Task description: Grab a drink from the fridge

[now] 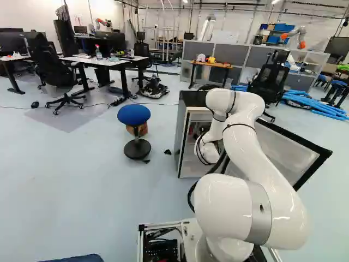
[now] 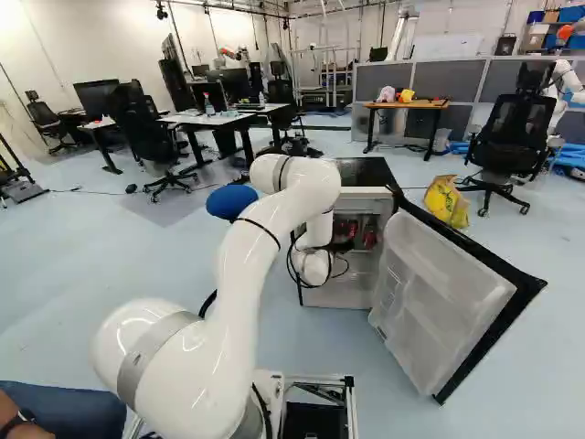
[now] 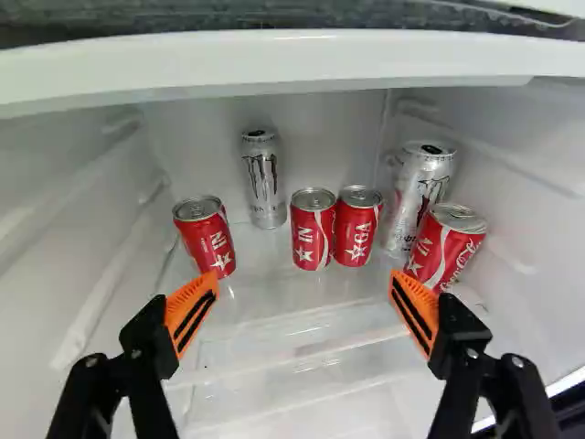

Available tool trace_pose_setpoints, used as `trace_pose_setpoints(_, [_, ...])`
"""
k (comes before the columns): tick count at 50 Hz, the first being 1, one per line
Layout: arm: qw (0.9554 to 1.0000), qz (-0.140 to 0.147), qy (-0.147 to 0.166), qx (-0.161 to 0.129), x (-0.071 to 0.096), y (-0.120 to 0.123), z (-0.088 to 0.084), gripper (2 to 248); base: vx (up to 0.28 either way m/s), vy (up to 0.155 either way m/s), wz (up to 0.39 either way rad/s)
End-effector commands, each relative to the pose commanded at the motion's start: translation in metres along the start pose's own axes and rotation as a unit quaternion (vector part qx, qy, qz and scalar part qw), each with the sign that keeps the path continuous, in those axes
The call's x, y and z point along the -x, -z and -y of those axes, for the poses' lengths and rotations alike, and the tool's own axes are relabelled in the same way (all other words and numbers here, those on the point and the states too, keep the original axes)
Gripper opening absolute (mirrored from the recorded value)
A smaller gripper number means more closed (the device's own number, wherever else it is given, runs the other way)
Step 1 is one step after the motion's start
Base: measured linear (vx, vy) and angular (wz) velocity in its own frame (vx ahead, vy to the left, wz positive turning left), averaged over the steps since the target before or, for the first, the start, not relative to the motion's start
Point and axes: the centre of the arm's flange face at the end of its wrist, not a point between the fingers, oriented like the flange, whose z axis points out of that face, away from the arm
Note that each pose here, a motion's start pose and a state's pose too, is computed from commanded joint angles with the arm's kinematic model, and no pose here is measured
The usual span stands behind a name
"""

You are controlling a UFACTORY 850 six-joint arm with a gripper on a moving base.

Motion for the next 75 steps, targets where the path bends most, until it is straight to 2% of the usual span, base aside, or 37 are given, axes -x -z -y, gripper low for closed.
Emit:
trace_pose_setpoints(23, [0.9998,-0.018,0.002,0.002,0.003,-0.024,-0.008,247,0.0,0.0,0.0])
trace_pose_setpoints(45, [0.9999,-0.009,0.005,-0.007,0.005,-0.026,-0.007,243,0.0,0.0,0.0])
trace_pose_setpoints(46, [0.9999,-0.009,0.005,-0.007,0.005,-0.026,-0.007,229,0.0,0.0,0.0])
trace_pose_setpoints(50, [0.9999,-0.009,0.005,-0.007,0.005,-0.026,-0.007,229,0.0,0.0,0.0])
trace_pose_setpoints(51, [0.9999,-0.009,0.005,-0.007,0.005,-0.026,-0.007,217,0.0,0.0,0.0])
trace_pose_setpoints(55, [0.9999,-0.009,0.005,-0.007,0.005,-0.026,-0.007,217,0.0,0.0,0.0])
trace_pose_setpoints(56, [0.9999,-0.009,0.005,-0.007,0.005,-0.026,-0.007,205,0.0,0.0,0.0])
trace_pose_setpoints(61, [0.9999,-0.009,0.005,-0.007,0.005,-0.026,-0.007,205,0.0,0.0,0.0])
trace_pose_setpoints(62, [0.9999,-0.009,0.005,-0.007,0.005,-0.026,-0.007,193,0.0,0.0,0.0])
trace_pose_setpoints(66, [0.9999,-0.009,0.005,-0.007,0.005,-0.026,-0.007,193,0.0,0.0,0.0])
trace_pose_setpoints(67, [0.9999,-0.009,0.005,-0.007,0.005,-0.026,-0.007,181,0.0,0.0,0.0])
trace_pose_setpoints(75, [0.9999,-0.009,0.005,-0.007,0.005,-0.026,-0.007,177,0.0,0.0,0.0])
